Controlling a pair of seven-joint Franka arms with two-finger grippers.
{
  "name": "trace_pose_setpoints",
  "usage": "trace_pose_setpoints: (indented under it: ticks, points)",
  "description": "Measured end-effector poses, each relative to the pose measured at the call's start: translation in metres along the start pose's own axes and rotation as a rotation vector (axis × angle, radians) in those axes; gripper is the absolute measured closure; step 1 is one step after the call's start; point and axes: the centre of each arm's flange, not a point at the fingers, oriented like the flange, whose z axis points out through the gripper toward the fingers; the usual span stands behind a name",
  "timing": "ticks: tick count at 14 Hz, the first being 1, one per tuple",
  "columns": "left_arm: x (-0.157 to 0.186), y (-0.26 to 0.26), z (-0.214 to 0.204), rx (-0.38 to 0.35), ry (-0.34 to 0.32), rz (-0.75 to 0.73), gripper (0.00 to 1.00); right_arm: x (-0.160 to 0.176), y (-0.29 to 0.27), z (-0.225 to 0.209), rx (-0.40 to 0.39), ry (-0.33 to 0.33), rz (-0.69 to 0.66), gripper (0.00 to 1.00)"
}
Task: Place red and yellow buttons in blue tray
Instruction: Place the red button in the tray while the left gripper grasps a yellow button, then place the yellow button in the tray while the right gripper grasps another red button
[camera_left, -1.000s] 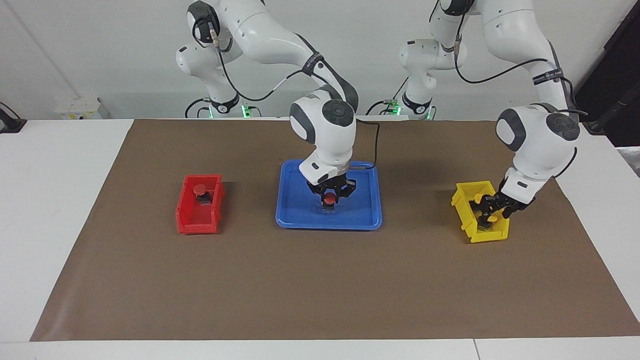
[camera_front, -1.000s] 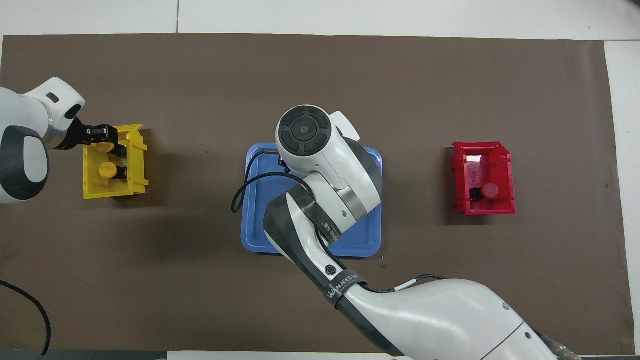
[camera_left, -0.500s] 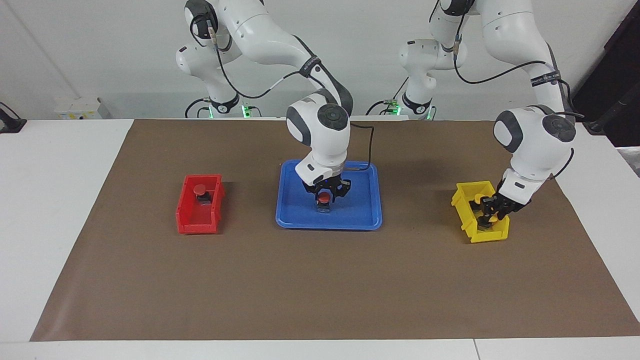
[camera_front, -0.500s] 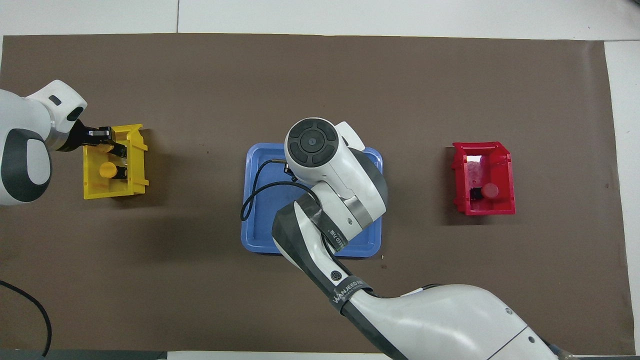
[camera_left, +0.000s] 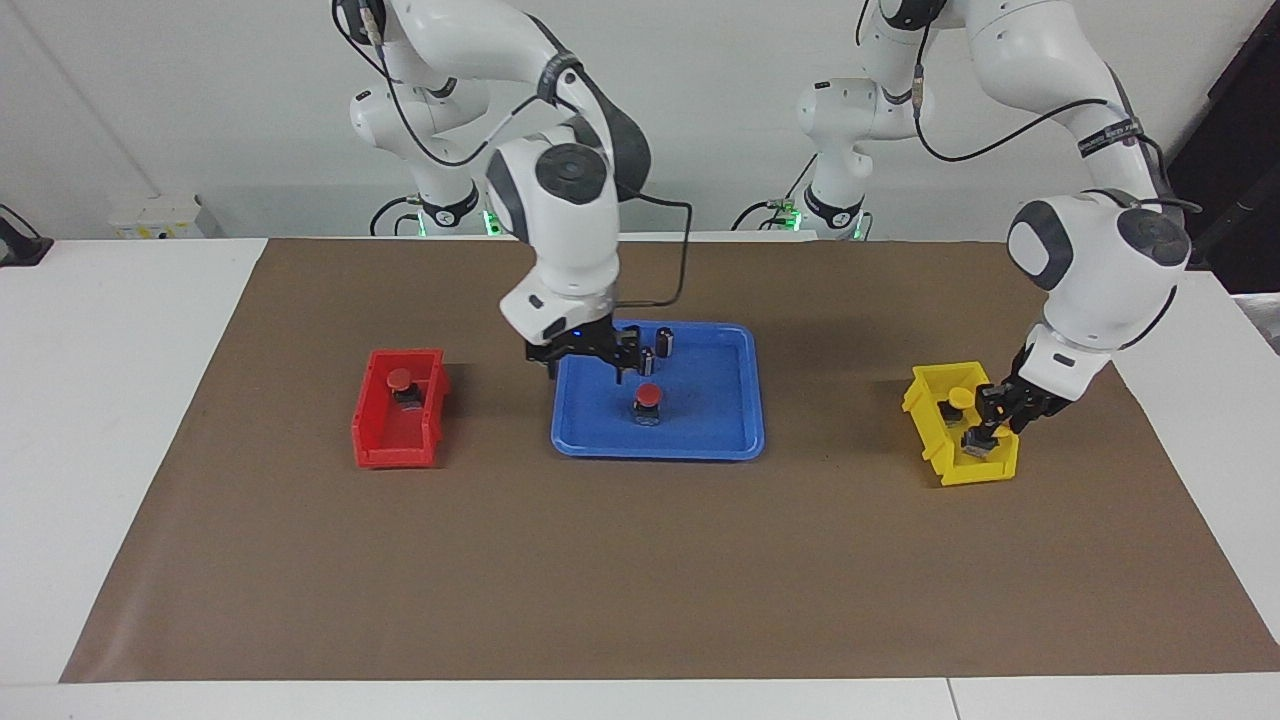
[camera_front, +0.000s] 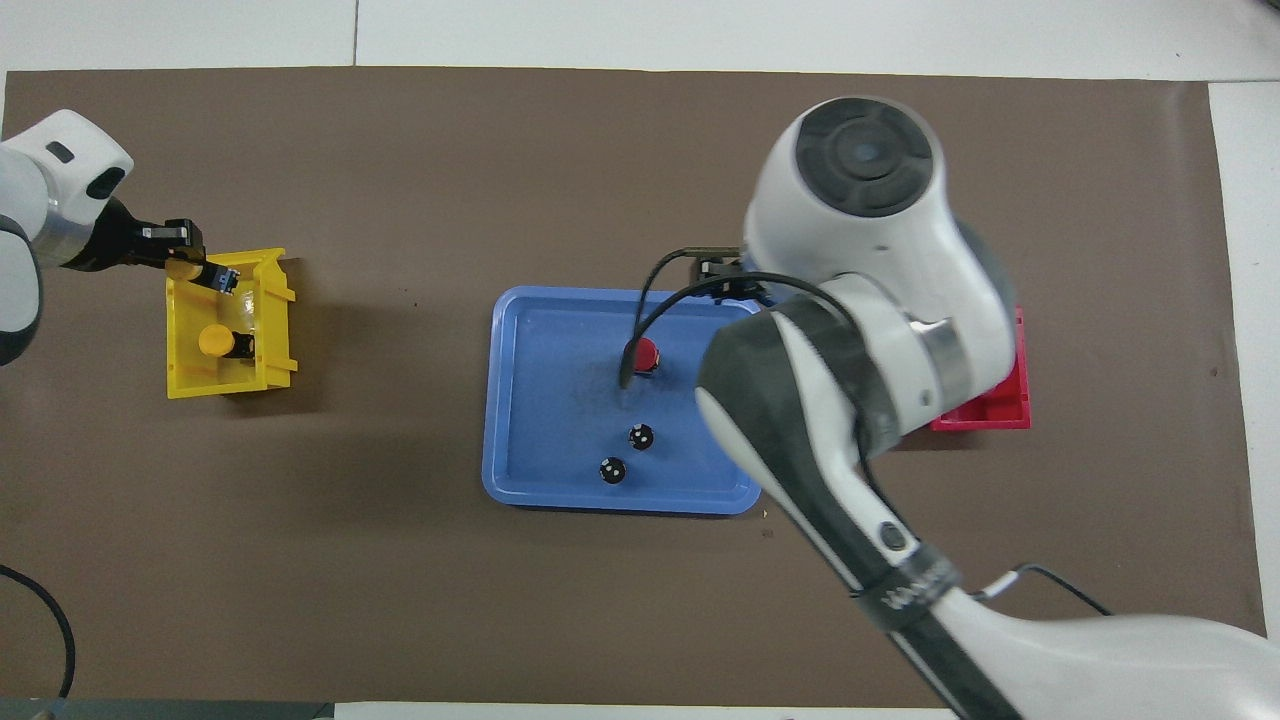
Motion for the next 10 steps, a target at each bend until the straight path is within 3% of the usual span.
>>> trace_pose_setpoints:
  ticks: [3,6,10]
  points:
    - [0.003,0.065,-0.057,0.051,0.031,-0.053,0.59,-0.026,0.108,0.000,0.009,-0.021,-0.058,0.03]
    - [-0.020,0.167,-0.051,0.034,0.026,-0.130,0.59,-0.043,0.173,0.046,0.022,0.033,-0.090,0.10]
    - [-0.065,0.284,-0.027,0.008,0.031,-0.214,0.59,-0.054,0.184,0.092,0.022,0.041,-0.090,0.18]
